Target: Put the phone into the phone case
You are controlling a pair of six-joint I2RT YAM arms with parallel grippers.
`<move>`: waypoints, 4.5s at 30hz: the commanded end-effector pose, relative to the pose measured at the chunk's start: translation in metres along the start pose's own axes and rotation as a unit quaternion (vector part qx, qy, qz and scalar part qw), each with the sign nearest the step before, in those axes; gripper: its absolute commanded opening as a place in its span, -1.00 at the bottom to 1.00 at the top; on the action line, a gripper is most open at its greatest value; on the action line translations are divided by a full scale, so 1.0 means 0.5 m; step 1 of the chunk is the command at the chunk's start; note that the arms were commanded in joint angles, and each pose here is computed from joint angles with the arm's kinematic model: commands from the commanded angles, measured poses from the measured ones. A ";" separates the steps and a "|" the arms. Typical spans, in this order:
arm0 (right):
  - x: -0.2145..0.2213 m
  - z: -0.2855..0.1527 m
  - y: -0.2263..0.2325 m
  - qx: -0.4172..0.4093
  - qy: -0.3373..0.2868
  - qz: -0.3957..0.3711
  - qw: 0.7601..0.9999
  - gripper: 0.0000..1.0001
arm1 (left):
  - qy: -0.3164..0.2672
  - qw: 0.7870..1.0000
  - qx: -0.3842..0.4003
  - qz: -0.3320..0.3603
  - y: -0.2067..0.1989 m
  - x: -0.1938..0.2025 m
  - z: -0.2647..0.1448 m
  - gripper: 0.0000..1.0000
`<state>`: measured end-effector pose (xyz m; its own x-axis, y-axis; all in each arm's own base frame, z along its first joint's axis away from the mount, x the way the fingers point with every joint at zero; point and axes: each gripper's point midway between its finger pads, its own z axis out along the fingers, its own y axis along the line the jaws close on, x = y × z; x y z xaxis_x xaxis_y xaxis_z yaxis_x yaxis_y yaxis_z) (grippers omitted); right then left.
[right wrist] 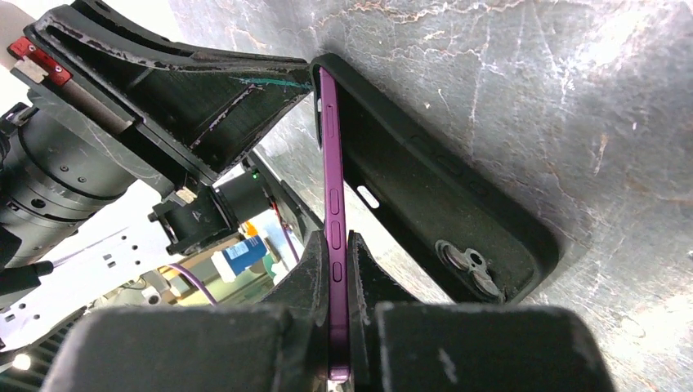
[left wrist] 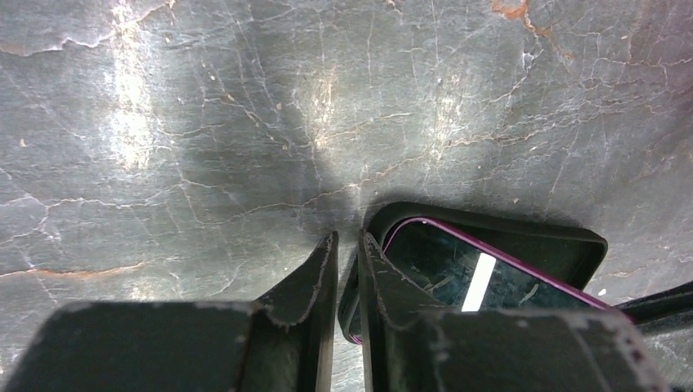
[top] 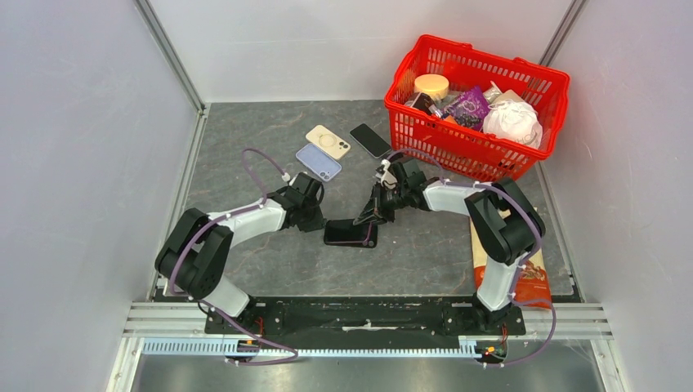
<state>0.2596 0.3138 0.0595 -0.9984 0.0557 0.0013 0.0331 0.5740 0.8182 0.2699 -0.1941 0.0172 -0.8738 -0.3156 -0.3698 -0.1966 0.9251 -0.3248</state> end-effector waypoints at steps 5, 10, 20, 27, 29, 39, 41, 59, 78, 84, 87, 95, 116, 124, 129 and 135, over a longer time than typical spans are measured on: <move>-0.039 0.024 -0.078 0.088 -0.017 -0.017 0.996 -0.96 | 0.014 1.000 0.007 0.025 0.006 0.019 -0.020 -0.48; -0.046 0.023 -0.097 0.109 -0.022 -0.016 0.994 -0.79 | -0.011 1.000 0.006 0.023 0.008 0.000 -0.054 -0.40; -0.064 0.023 -0.111 0.138 -0.034 -0.011 0.990 -0.36 | 0.018 0.991 0.121 0.049 -0.092 0.023 -0.087 -0.28; -0.089 -0.009 -0.100 0.173 -0.071 -0.022 0.982 0.07 | 0.044 0.989 0.138 0.039 -0.109 0.047 -0.059 -0.32; -0.095 -0.020 -0.093 0.181 -0.082 -0.026 0.980 0.16 | 0.048 0.989 0.135 0.039 -0.108 0.051 -0.052 -0.32; -0.114 -0.075 -0.071 0.215 -0.125 -0.045 0.967 0.42 | 0.060 0.993 0.098 0.030 -0.080 0.063 -0.016 -0.35; -0.115 -0.089 -0.073 0.226 -0.136 -0.048 0.963 0.43 | 0.059 0.994 0.092 0.029 -0.075 0.064 -0.013 -0.35; 0.005 -0.100 -0.096 0.249 -0.155 -0.057 0.954 0.06 | -0.028 0.998 0.044 0.040 -0.038 -0.009 -0.093 -0.28; 0.022 -0.038 -0.089 0.281 -0.148 -0.087 0.944 -0.67 | 0.014 0.994 0.104 0.038 -0.045 0.034 -0.021 -0.16; 0.030 -0.018 -0.092 0.298 -0.142 -0.102 0.938 -0.75 | 0.026 0.994 0.098 0.032 -0.035 0.048 -0.010 -0.21; 0.040 -0.010 -0.105 0.315 -0.139 -0.109 0.932 -0.76 | 0.031 0.996 0.081 0.027 -0.020 0.056 -0.001 -0.25; 0.085 0.039 -0.151 0.345 -0.117 -0.115 0.924 -0.90 | 0.045 0.997 0.063 0.018 -0.003 0.074 0.015 -0.31; 0.199 0.099 -0.293 0.397 -0.069 -0.072 0.912 -1.00 | 0.047 0.998 0.046 0.022 -0.005 0.061 0.015 -0.35; 0.182 0.089 -0.278 0.404 -0.075 -0.088 0.908 -0.91 | 0.048 0.998 0.041 0.027 -0.005 0.057 0.014 -0.35; 0.134 0.048 -0.231 0.378 -0.097 -0.086 0.917 -0.69 | 0.044 0.998 0.037 0.033 -0.006 0.050 0.007 -0.35; 0.104 0.023 -0.218 0.378 -0.106 -0.088 0.916 -0.54 | 0.045 0.998 0.035 0.035 -0.006 0.048 0.003 -0.35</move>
<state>0.2341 0.2696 0.0194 -0.9025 0.0573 -0.4268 -0.0246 0.9826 0.1841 0.2508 -0.2093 0.0188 -0.9157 -0.2525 -0.3126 -0.1094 0.9052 -0.4107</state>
